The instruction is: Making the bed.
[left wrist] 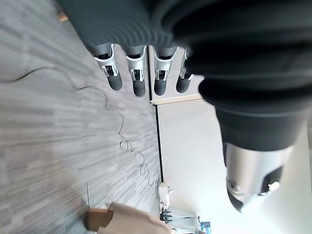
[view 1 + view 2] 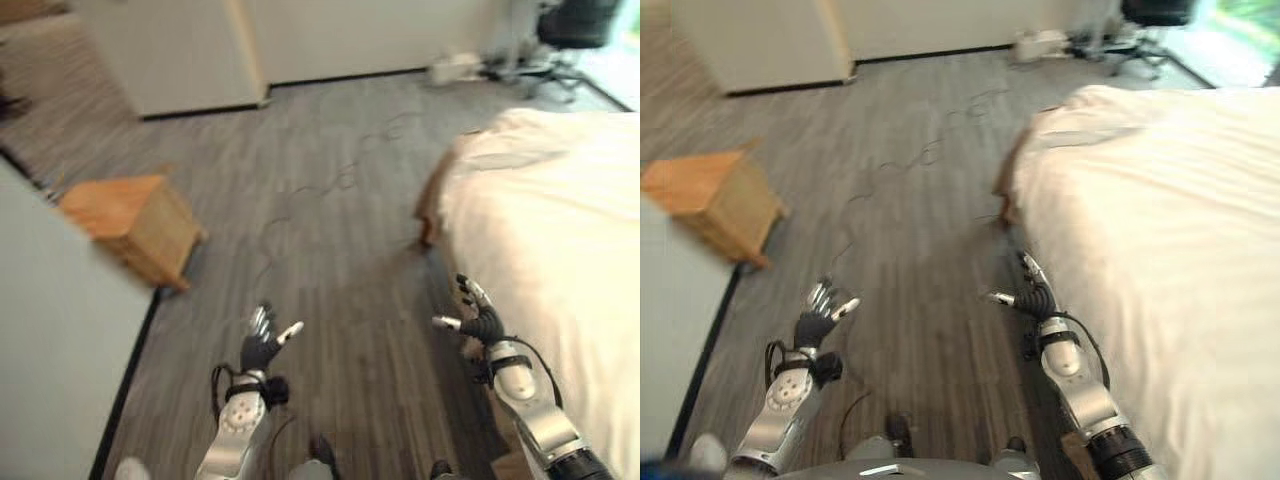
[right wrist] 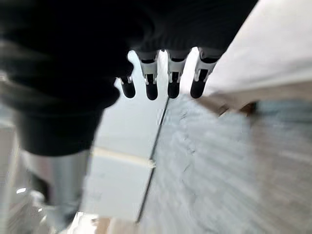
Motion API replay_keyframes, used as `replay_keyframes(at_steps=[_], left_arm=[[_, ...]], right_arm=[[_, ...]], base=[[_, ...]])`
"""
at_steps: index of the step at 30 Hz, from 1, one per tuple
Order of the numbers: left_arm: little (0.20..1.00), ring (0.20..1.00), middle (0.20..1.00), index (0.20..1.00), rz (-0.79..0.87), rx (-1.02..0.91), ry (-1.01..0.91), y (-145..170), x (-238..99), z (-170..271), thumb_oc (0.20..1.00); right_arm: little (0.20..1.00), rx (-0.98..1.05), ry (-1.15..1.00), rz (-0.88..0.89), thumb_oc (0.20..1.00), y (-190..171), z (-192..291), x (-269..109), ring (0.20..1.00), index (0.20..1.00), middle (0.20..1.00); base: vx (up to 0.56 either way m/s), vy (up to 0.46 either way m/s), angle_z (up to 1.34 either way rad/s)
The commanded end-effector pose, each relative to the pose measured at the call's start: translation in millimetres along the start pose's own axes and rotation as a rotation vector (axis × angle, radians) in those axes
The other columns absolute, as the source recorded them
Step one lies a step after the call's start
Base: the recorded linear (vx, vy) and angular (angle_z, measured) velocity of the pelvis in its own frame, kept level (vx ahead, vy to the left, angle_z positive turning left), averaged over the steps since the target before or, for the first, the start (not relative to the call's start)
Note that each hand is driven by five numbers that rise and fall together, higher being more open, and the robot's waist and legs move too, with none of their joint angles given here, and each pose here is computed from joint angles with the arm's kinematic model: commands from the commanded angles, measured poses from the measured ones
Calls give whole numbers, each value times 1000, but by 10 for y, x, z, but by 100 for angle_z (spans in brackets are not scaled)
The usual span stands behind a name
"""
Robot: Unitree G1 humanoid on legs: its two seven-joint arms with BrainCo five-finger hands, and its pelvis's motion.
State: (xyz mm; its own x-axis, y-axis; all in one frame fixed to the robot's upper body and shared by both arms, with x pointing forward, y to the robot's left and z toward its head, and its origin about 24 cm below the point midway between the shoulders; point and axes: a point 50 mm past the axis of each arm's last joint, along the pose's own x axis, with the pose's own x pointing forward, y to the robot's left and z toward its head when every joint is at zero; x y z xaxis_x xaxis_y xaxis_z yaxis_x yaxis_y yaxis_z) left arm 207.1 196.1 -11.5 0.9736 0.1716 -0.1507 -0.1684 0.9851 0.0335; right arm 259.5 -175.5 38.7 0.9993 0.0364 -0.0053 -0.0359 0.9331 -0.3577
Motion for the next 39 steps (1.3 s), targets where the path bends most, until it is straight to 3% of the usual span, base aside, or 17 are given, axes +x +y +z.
replay_keyframes(at_steps=[1,4,6,7,12,20,29,39], left_arm=[[1000,1000,1000,1000,-32,96,-197,187,151,533,1000],[1000,1000,1000,1000,-111,211,-273,116,262,780,1000],[1000,1000,1000,1000,-33,276,-231,189,348,753,1000],[1000,1000,1000,1000,-84,146,-194,69,348,741,1000],[1000,1000,1000,1000,-201,215,-230,-83,338,847,1000],[1000,1000,1000,1000,-192,293,-359,-85,379,1037,1000],[1000,1000,1000,1000,-164,233,-327,8,267,888,1000],[1000,1000,1000,1000,-128,231,-273,6,137,706,1000]], right_arm=[[1000,44,-173,-5,1000,38,412,117,1000,1000,1000],[1000,39,-137,-6,1000,19,315,120,1000,1000,1000],[1000,65,-158,10,1000,85,383,130,1000,1000,1000],[1000,60,-154,12,1000,94,395,137,1000,1000,1000],[1000,37,-163,-21,1000,27,385,83,1000,1000,1000],[1000,-15,-202,-16,1000,74,424,92,1000,1000,1000],[1000,-91,-242,30,1000,28,467,74,1000,1000,1000],[1000,-138,-259,105,1000,159,480,76,1000,1000,1000]], base=[[181,132,-5],[250,120,33],[214,102,71],[241,124,94],[259,-30,79],[370,-217,46],[408,-304,-34],[418,41,-62]])
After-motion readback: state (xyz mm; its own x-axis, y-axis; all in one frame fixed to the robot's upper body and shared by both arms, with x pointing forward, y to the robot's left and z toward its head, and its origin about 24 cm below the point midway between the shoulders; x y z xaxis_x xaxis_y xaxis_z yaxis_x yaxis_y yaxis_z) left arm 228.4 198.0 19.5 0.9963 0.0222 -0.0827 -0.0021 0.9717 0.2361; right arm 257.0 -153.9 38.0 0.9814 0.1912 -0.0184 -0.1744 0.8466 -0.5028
